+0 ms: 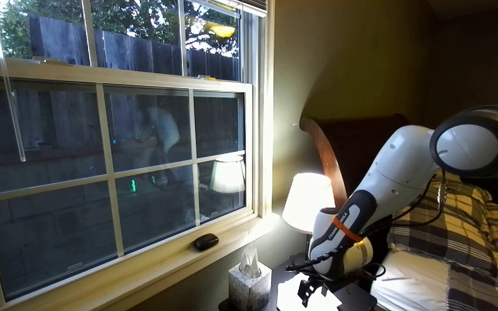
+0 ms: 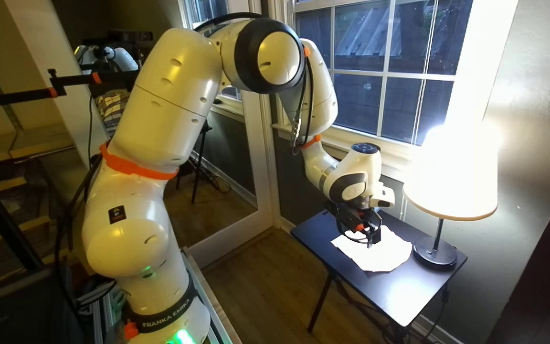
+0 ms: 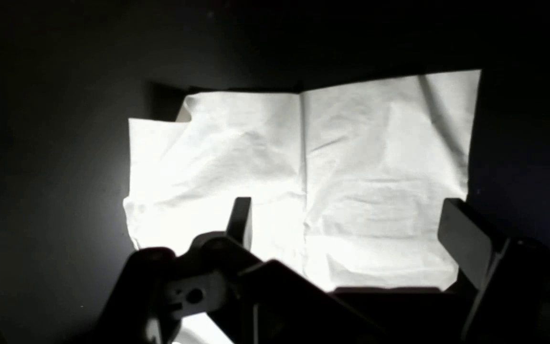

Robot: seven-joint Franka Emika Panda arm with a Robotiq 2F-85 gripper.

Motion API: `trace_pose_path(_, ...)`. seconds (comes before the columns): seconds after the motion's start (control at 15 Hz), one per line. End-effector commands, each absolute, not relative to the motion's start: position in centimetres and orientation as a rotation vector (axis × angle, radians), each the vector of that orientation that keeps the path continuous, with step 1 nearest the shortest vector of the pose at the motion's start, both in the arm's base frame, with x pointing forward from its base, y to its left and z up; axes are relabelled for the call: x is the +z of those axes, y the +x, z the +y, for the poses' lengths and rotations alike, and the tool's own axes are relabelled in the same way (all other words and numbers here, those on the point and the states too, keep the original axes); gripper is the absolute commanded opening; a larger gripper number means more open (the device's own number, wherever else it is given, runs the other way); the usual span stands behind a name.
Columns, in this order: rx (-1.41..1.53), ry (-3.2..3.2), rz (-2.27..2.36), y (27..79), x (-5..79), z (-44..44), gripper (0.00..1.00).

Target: Use the tissue wipe a section of the window

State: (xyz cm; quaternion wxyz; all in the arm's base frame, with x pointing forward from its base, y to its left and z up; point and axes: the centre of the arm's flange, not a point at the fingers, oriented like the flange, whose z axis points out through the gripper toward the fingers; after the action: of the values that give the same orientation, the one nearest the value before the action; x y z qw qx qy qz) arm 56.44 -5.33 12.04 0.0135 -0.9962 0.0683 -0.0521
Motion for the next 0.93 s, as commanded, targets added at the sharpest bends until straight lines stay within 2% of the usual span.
trace_pose_path(0.0,-0.205,-3.12,0.177,57.4,9.7,-5.7,1.0)
trace_pose_path(0.13,-0.213,-3.125,0.17,57.5,9.0,-5.7,1.0)
trace_pose_path(0.2,-0.215,-3.125,0.166,57.6,8.7,-5.7,0.96)
trace_pose_path(0.4,-0.219,-3.125,0.154,57.6,8.1,-5.7,0.8)
trace_pose_path(0.47,-0.217,-3.129,0.148,57.6,7.9,-5.6,0.63)
trace_pose_path(0.53,-0.213,-3.13,0.143,57.6,7.7,-5.6,0.58)
trace_pose_path(0.6,-0.209,-3.131,0.14,57.5,7.6,-5.6,0.57)
trace_pose_path(0.73,-0.206,-3.135,0.129,57.5,7.4,-5.6,0.42)
trace_pose_path(0.87,-0.198,-3.139,0.119,57.4,7.2,-5.6,0.42)
